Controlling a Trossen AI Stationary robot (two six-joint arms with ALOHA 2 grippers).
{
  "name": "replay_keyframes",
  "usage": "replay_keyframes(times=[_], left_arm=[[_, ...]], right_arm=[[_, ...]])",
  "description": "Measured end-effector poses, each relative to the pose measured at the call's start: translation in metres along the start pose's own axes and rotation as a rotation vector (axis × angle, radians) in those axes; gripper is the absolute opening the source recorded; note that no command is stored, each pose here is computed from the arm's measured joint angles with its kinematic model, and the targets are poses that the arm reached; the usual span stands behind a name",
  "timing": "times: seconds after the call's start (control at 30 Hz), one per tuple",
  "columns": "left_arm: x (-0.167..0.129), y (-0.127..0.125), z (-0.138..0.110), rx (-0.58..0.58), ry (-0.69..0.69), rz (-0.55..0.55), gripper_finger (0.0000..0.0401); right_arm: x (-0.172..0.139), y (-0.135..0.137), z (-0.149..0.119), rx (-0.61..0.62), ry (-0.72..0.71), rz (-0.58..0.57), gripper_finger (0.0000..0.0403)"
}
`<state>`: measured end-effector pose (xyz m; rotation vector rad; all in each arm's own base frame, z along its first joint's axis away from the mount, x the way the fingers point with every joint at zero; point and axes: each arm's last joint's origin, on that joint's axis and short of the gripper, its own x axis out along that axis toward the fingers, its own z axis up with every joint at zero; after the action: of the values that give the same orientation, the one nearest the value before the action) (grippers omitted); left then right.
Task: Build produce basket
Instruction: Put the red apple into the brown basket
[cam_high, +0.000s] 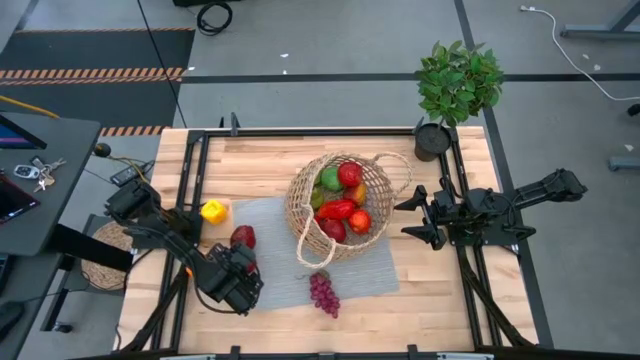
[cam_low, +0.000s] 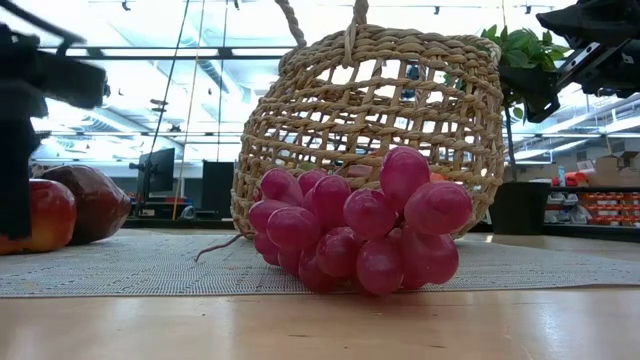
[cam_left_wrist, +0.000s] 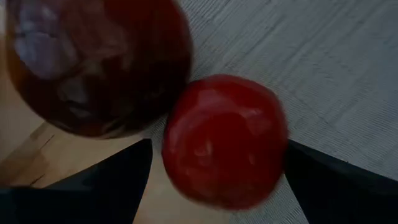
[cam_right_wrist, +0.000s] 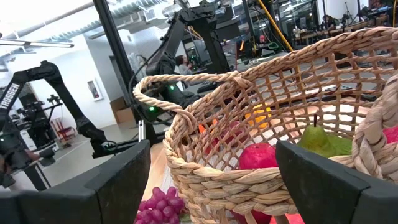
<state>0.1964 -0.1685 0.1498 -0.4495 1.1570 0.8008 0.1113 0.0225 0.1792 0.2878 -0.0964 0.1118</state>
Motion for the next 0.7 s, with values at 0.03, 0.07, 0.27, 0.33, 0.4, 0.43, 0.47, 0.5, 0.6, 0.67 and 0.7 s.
replay_keyframes(times=[0.03, 0.07, 0.27, 0.33, 0.4, 0.43, 0.47, 0.5, 0.6, 0.67, 0.7], left_arm=[[0.0028, 0.0011, -0.0009, -0.001, 0.000, -0.002, 0.0355], [0.0049, 0.0019, -0.0015, -0.002, -0.001, -0.005, 0.0355], [0.0081, 0.0027, -0.0028, 0.011, 0.000, -0.013, 0.0355], [0.0080, 0.0021, -0.0028, 0.017, 0.000, -0.018, 0.0353], [0.0080, 0.0020, -0.0028, 0.019, 0.000, -0.019, 0.0344], [0.0080, 0.0020, -0.0028, 0.019, 0.000, -0.019, 0.0336], [0.0080, 0.0020, -0.0028, 0.019, 0.001, -0.019, 0.0327], [0.0080, 0.0020, -0.0028, 0.019, 0.000, -0.019, 0.0317], [0.0073, 0.0014, -0.0023, 0.037, 0.006, -0.021, 0.0282], [0.0046, -0.0018, 0.0000, 0.056, 0.025, -0.033, 0.0259], [0.0026, -0.0039, 0.0020, 0.066, 0.034, -0.041, 0.0250]], right_arm=[[0.0000, 0.0000, 0.0001, 0.000, 0.000, 0.000, 0.0348], [0.0000, 0.0000, 0.0000, 0.000, 0.000, 0.000, 0.0348], [0.0000, 0.0000, 0.0001, 0.000, 0.000, 0.000, 0.0348], [0.0000, 0.0000, 0.0001, 0.000, 0.000, 0.000, 0.0348], [0.0000, 0.0000, 0.0001, 0.000, -0.001, 0.000, 0.0348], [0.0000, 0.0000, 0.0001, 0.000, 0.000, 0.000, 0.0348], [0.0000, 0.0000, 0.0000, 0.000, 0.000, 0.000, 0.0348], [0.0000, 0.0000, 0.0000, 0.000, 0.000, 0.000, 0.0348], [0.0000, 0.0000, 0.0000, 0.000, 0.000, 0.000, 0.0348], [0.0000, 0.0000, 0.0001, 0.000, 0.000, 0.000, 0.0348], [0.0000, 0.0000, 0.0000, 0.000, 0.000, 0.000, 0.0348]])
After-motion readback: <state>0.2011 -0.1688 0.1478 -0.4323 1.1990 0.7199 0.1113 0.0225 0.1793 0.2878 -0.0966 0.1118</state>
